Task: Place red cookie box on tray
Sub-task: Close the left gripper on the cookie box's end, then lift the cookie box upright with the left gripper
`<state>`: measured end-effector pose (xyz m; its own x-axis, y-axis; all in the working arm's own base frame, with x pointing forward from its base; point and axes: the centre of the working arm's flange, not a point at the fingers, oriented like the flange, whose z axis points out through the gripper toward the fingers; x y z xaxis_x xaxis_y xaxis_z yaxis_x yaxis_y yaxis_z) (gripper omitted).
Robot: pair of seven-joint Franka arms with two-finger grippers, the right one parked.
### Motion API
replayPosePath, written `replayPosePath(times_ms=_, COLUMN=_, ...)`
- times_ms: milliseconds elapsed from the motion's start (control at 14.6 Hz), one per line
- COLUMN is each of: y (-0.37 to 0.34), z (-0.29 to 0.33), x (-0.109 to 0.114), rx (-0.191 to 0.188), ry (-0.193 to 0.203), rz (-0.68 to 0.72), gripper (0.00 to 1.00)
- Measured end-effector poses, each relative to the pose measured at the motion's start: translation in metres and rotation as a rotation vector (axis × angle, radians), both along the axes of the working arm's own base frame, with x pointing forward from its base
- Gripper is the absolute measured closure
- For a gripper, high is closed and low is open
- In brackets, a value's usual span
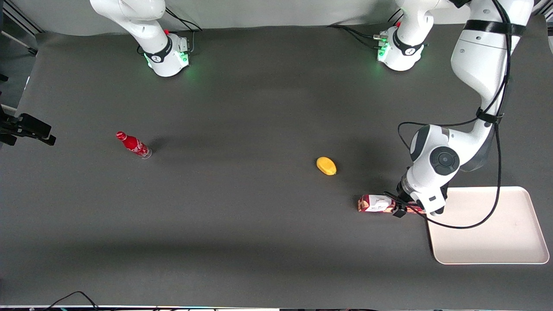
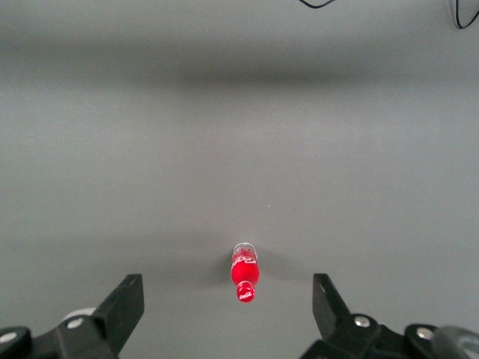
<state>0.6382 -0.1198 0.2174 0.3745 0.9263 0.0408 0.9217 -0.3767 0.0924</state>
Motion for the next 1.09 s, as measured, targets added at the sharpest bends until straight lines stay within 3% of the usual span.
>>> replayPosePath(times_ms=205, y=0.000, z=-0.023, x=-0.001, rx=0.031, ry=-0.019, rz=0.024, gripper=0.47)
replayPosePath(times_ms=410, y=0.001, z=-0.019, x=0.003, rx=0.026, ry=-0.045, rz=0.043, gripper=0.74)
replayPosePath(times_ms=684, y=0.007, z=-0.005, x=0.015, rx=0.042, ry=-0.043, rz=0.057, gripper=0.81)
replayPosePath(times_ms=889, y=0.022, z=0.040, x=0.036, rx=0.115, ry=0.019, rz=0.019, gripper=0.85)
replayPosePath(times_ms=1094, y=0.057, z=0.110, x=0.053, rx=0.136, ry=0.105, rz=-0.109, gripper=0.85)
